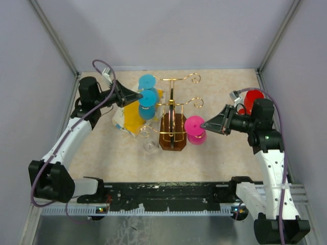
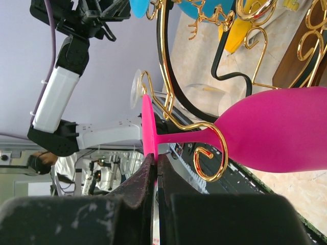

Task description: Take the wine glass off the wine glass rack

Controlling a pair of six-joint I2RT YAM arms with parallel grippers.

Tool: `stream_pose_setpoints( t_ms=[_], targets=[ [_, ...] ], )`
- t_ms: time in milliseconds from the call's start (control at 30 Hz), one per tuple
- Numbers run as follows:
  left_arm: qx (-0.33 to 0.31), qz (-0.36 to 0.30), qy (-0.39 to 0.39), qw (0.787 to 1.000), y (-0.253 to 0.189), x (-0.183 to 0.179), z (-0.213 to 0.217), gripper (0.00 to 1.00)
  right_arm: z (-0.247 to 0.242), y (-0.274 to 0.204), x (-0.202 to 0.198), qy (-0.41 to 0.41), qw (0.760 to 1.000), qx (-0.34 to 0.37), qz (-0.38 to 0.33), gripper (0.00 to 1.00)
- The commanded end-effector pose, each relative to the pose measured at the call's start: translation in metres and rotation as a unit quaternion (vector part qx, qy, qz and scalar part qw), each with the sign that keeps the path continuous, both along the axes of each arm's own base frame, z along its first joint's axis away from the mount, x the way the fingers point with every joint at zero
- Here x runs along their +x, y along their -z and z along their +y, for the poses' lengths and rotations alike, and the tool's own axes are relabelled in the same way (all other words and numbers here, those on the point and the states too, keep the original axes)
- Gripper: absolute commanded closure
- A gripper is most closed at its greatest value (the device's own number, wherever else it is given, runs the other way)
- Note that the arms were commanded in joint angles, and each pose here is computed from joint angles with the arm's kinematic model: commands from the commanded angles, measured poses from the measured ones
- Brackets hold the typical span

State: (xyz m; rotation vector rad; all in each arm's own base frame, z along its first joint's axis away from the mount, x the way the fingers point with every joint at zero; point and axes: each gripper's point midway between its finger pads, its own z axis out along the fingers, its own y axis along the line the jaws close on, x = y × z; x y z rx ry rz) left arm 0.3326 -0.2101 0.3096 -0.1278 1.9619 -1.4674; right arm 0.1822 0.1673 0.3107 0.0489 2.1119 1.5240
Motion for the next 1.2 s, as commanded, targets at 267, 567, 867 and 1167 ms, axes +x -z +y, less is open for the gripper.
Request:
stream_pose_setpoints(
  t_ms=[267,567,867,1167],
  targets=[
    [-0.022,-0.039,0.034,0.998,-0.029,-0.010,-0.031,1.00,0.002,-0.019,-0.003,-0.015,0.999,0.014,-0.047,1.00],
    [0.003,-0.034,0.039,0.999,-0.032,-0.035,-0.023,1.00,0.004,-0.021,-0.014,-0.033,0.998,0.022,-0.046,1.00],
    [0.018,-0.026,0.051,0.998,-0.023,-0.050,-0.020,1.00,0.017,-0.012,-0.026,-0.057,0.998,0.012,-0.033,1.00],
    [0.016,-0.022,0.065,0.998,-0.022,-0.055,-0.021,1.00,0.027,-0.005,-0.031,-0.068,0.997,0.007,-0.020,1.00]
  ],
)
